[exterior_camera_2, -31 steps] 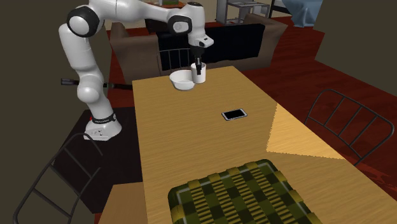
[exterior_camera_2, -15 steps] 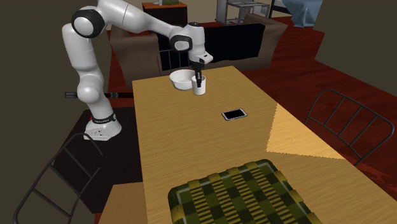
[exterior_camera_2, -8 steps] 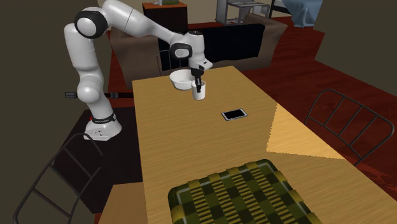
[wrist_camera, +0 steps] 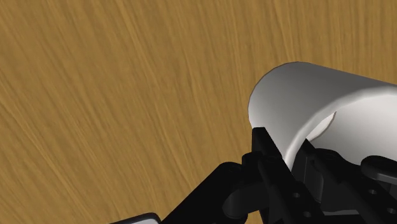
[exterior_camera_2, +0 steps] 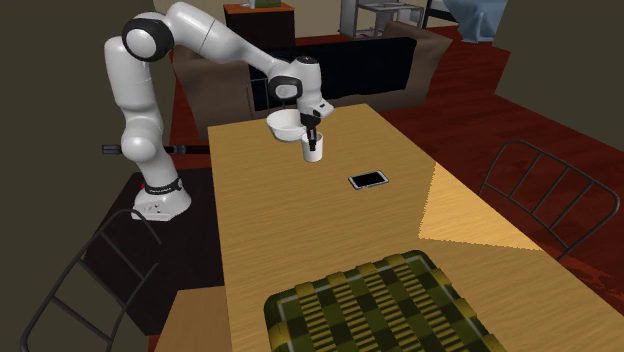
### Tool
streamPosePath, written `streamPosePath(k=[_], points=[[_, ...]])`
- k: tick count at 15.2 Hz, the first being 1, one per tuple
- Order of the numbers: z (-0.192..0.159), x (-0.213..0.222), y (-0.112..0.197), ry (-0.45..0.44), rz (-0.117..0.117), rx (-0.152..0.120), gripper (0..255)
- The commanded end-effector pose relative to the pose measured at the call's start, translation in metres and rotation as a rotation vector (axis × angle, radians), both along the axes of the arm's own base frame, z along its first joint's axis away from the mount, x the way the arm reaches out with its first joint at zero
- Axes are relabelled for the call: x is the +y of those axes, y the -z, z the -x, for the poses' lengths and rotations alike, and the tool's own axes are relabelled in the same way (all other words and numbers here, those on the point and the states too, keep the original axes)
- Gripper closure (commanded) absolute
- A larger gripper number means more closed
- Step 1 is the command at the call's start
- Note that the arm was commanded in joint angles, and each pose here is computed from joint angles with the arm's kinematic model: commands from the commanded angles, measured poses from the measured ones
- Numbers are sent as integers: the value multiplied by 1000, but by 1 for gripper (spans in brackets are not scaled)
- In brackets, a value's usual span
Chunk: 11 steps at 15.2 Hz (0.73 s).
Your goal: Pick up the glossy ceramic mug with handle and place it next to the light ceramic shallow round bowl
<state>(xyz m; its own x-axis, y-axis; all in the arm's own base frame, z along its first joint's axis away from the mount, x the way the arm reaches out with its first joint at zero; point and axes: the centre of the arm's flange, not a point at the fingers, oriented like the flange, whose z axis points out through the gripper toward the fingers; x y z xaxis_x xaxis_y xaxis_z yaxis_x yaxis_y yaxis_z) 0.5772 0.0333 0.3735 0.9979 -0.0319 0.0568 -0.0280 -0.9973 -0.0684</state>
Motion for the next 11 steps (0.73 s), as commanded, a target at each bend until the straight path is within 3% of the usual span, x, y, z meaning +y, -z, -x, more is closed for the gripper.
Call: streamPosePath(k=[1, 4, 5, 10, 11], points=[[0, 0, 0, 0, 0, -1, 255], [0, 0, 0, 0, 0, -1, 255], [0, 0, 0, 0, 0, -1, 0], [0, 0, 0, 0, 0, -1, 0], [1, -1, -13, 0, 0, -1, 0]])
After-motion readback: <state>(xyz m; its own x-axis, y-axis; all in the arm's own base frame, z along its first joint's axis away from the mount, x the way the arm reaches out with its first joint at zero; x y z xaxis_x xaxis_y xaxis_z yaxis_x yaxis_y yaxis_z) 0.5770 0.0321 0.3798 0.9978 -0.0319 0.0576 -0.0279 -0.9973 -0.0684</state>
